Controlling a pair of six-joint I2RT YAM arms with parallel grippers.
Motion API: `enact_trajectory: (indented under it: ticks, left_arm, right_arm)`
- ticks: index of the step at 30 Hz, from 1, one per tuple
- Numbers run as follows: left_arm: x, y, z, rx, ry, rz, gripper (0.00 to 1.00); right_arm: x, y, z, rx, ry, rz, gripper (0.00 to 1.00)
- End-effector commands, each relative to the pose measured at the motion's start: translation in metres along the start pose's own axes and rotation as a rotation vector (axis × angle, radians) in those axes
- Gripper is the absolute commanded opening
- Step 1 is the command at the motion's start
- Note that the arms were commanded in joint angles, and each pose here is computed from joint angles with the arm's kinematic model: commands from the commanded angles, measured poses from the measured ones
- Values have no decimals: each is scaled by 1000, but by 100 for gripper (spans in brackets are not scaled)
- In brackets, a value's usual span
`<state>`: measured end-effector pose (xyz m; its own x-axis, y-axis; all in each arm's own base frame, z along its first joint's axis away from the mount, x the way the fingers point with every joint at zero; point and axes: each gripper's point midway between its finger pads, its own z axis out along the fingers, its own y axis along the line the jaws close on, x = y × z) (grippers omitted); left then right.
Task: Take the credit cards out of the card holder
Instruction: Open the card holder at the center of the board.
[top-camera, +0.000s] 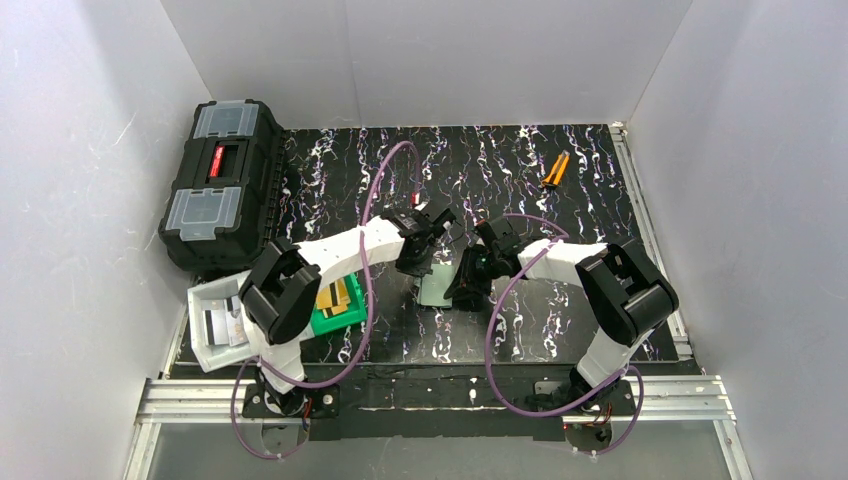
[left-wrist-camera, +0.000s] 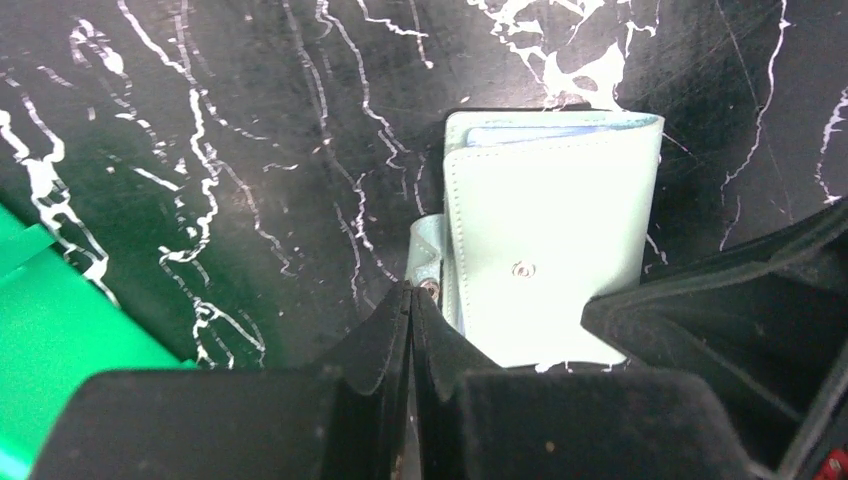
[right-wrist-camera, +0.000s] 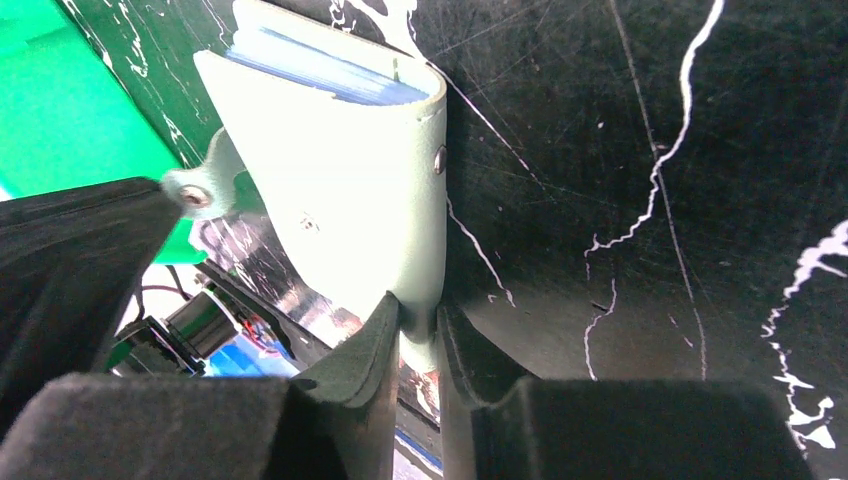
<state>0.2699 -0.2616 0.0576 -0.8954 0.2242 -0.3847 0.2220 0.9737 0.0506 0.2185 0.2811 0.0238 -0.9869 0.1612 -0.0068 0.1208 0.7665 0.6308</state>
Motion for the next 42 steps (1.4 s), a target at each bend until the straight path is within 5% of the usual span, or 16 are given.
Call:
enact_trajectory:
  ticks: [1,7,11,14,18,24,42]
  left_arm:
    - [-9,12,-40,32,-39,-24,0]
    - [-14,3,-65,109,-27,-61,0]
    - [-21,-3,-76,152,-37,-83,0]
    - [-16,-3,-67,136,-7,-63,4]
    - [-4,-4,-46,104,41,-24,33]
    - [-1,-12,-33,78,46,20,43]
    - [2,-9,-5,-24,37,35,37]
  right_arm:
    - [8,-49,3,203,16,15,21]
    - [-4,-34,-18,202,-47,-50,60]
    - [-10,-28,-31,221,-86,-80,69]
    - [-14,-28,-37,236,-111,-91,69]
    - [-12,-28,-39,231,-120,-81,66]
    - [-7,-36,-38,237,-116,-69,63]
    - [-2,-43,-36,245,-107,-59,60]
